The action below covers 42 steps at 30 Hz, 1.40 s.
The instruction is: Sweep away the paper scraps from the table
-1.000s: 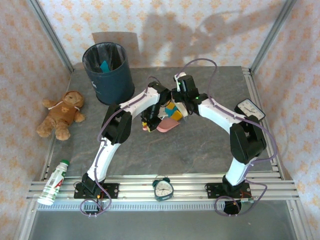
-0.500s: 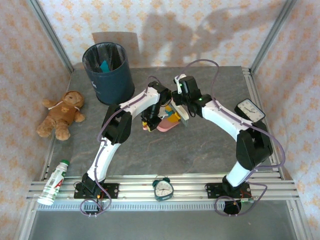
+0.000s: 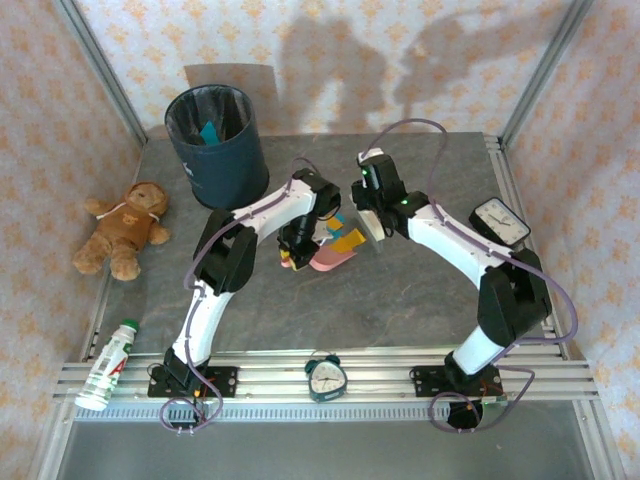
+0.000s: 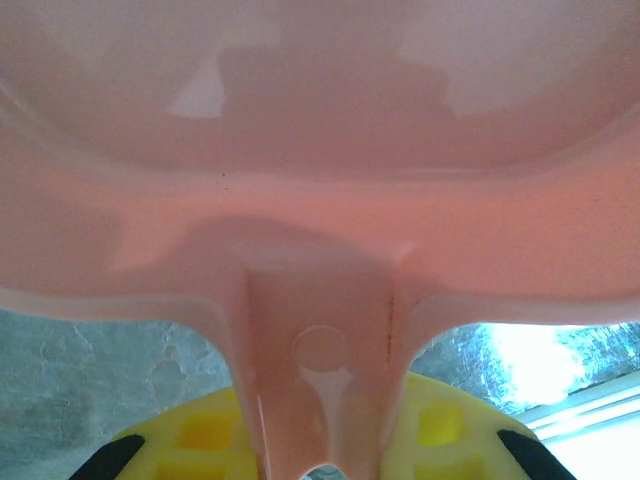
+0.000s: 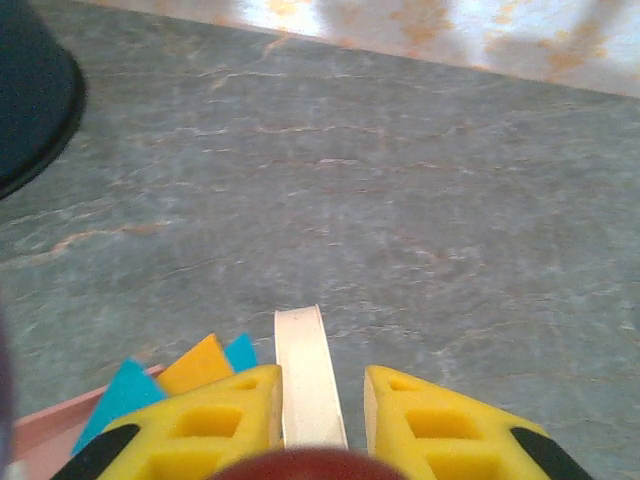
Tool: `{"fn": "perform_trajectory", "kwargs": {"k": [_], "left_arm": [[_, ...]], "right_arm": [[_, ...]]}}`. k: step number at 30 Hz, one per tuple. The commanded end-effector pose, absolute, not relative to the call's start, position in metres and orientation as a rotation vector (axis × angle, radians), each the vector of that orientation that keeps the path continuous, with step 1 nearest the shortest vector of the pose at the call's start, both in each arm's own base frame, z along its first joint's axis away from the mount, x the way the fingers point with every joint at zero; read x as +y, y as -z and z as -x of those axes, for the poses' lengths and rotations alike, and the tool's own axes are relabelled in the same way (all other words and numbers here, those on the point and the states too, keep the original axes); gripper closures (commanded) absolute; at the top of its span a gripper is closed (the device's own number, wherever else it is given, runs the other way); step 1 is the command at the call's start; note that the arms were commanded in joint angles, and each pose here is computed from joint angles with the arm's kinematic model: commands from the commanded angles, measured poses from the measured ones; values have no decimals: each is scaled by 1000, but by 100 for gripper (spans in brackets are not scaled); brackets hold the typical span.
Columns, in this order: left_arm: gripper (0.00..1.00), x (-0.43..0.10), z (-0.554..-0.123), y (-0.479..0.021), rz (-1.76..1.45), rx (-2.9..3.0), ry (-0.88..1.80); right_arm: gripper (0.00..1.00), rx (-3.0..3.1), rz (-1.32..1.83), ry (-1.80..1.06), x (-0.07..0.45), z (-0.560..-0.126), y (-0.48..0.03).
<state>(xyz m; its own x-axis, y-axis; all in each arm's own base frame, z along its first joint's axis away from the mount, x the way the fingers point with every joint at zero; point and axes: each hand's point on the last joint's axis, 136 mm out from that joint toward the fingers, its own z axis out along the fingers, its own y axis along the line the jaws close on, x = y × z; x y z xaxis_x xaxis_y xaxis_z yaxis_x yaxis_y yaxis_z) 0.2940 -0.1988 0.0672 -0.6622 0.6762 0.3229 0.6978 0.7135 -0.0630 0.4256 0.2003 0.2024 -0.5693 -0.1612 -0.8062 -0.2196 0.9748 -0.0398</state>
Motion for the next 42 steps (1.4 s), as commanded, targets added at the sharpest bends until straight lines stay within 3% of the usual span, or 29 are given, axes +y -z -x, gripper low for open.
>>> {"fn": "perform_trajectory", "kwargs": {"k": [1,7,20,34,42], "left_arm": [[100,-198,-287,-78,1085,-2609,78],[100,-188,-279,-73,1061,-2571,128],[100,-189,-280,-61,1019,-2573,136],[100,-196,-292,-57,1019,-2596,141],[100,-194,-299,-59,997,-2647,167]], "right_arm": [[100,2121,127,34,178,-430,-224],[100,2154,117,73,171,-426,-215],[100,2284,222,-129,208,-406,-179],[100,2287,330,-381,249,-388,-192],[100,2212,243,-269,223,-388,-214]]}}
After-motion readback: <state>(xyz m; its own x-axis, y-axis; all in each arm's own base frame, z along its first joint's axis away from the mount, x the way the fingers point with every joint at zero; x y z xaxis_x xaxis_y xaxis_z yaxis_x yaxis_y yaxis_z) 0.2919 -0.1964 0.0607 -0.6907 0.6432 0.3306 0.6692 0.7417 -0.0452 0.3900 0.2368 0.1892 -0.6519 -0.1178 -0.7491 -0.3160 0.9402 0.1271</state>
